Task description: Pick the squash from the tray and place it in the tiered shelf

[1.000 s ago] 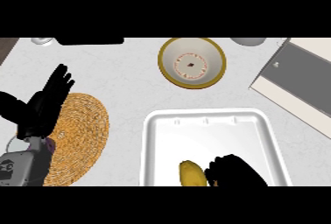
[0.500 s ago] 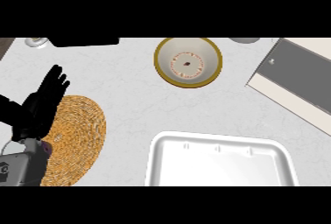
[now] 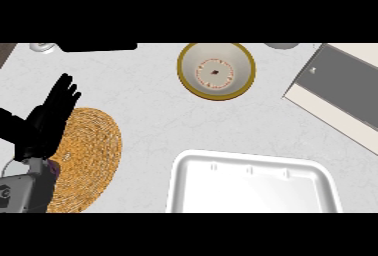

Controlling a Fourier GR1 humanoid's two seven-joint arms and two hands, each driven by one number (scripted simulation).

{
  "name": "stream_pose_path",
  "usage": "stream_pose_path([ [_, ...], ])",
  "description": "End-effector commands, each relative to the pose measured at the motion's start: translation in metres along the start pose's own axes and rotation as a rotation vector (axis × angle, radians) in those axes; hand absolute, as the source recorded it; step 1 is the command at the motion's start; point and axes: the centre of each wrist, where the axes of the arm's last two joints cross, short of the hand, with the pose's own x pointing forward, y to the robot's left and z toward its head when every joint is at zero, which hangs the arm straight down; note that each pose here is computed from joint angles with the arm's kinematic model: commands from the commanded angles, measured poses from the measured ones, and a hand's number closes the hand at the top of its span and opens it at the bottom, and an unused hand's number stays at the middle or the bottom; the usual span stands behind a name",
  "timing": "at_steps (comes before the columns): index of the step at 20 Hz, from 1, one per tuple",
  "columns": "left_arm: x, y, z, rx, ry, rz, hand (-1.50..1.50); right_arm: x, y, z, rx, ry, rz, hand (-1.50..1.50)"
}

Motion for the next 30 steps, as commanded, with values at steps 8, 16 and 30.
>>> stream_pose_path([
  [8,0.004,-0.001,0.0,-0.019,-0.018,-0.015,0.0,0.025,-0.075,0.003,-0.285,0.065,-0.009,1.5],
  [16,0.008,-0.009,-0.005,-0.036,-0.019,-0.009,0.0,-0.008,-0.083,-0.006,-0.385,0.195,0.043,1.5],
  [30,0.005,-0.015,-0.003,-0.043,-0.036,-0.005,0.0,-0.084,-0.127,-0.021,-0.496,0.332,-0.031,1.5],
])
